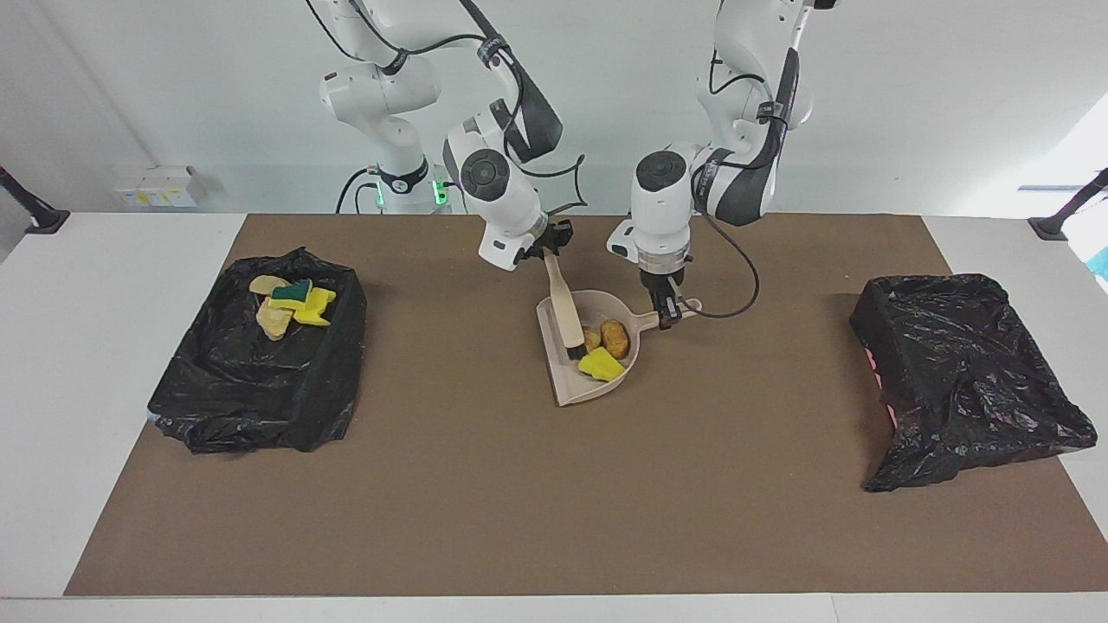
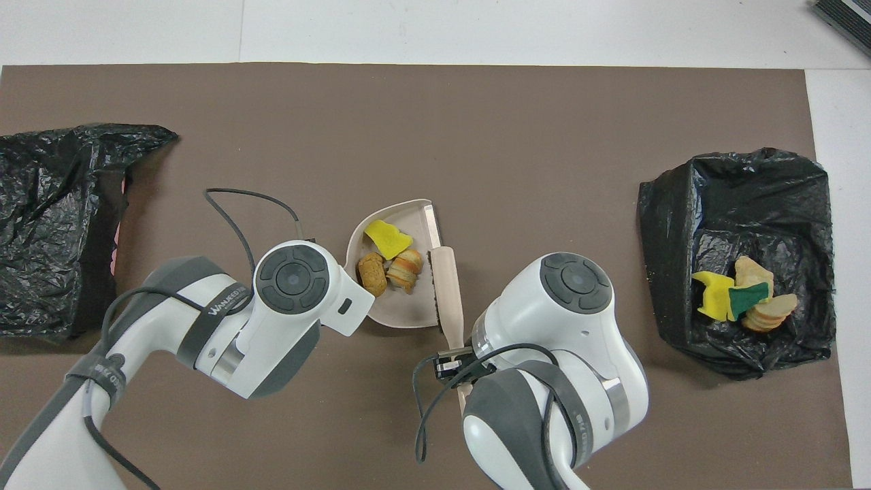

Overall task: Sweep and dump trash in bin
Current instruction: 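Sweep the last trash piece into the dustpan with the right gripper, then empty the dustpan with the left gripper while the right gripper lays the brush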

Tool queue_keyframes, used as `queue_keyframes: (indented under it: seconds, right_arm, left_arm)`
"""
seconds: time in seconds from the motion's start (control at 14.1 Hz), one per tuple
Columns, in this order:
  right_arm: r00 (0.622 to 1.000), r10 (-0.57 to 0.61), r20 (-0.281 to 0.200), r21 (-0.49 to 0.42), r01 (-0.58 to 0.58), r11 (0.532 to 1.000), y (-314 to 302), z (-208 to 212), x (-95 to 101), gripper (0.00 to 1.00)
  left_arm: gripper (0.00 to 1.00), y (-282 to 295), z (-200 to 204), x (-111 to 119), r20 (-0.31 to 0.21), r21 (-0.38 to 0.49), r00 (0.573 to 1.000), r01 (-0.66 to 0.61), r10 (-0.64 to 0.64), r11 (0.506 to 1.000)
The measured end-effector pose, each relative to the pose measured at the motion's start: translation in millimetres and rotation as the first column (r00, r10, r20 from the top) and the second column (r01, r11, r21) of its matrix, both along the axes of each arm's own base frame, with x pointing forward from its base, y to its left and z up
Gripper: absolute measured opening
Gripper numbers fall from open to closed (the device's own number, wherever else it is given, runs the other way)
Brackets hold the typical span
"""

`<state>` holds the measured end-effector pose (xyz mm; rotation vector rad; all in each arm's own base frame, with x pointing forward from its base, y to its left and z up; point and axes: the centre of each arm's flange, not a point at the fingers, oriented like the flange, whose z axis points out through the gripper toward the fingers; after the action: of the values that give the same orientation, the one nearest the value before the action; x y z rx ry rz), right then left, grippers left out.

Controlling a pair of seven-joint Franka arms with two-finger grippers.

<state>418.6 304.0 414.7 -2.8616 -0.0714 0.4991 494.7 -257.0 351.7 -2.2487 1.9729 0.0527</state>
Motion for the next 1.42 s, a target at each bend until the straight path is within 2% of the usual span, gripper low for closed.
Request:
queue_keyframes:
  seconds: [0.14, 0.28, 0.43, 0.64, 1.0, 1.21, 1.42]
  right_arm:
    - [0.999, -0.046, 0.021, -0.068, 0.048, 0.997, -5, 27, -17.3, 0.26]
    - [0.998, -0.054, 0.034, -0.102, 0.057, 0.993, 5, 36, -51.8, 0.26]
    - [0.998, -0.051, 0.039, -0.128, 0.055, 0.990, 9, 26, -80.6, 0.26]
    - [0.998, -0.032, 0.051, -0.144, 0.039, 0.989, 14, -10, -104.1, 0.26]
    - [0.997, -0.054, 0.049, -0.136, 0.060, 0.989, 15, -40, -114.3, 0.26]
    - [0.997, -0.050, 0.060, -0.122, 0.057, 0.991, 27, -55, -122.4, 0.26]
    - [0.997, -0.041, 0.058, -0.124, 0.048, 0.991, 36, -76, -127.0, 0.26]
  left_arm:
    - [0.31, 21, 11, 17, -0.020, -0.025, 1.000, 0.016, -0.016, 1.000]
    - [0.31, 49, 32, 38, -0.050, -0.037, 0.998, 0.021, -0.023, 0.999]
    - [0.31, 81, 57, 58, -0.067, -0.060, 0.996, 0.048, -0.052, 0.997]
    - [0.31, 134, 86, 81, -0.079, -0.080, 0.996, 0.046, -0.052, 0.996]
    - [0.31, 228, 134, 103, -0.068, -0.101, 0.995, 0.063, -0.070, 0.993]
    - [0.31, 293, 152, 107, -0.076, -0.101, 0.996, 0.045, -0.053, 0.994]
    - [0.31, 374, 156, 107, -0.077, -0.099, 0.993, 0.078, -0.085, 0.992]
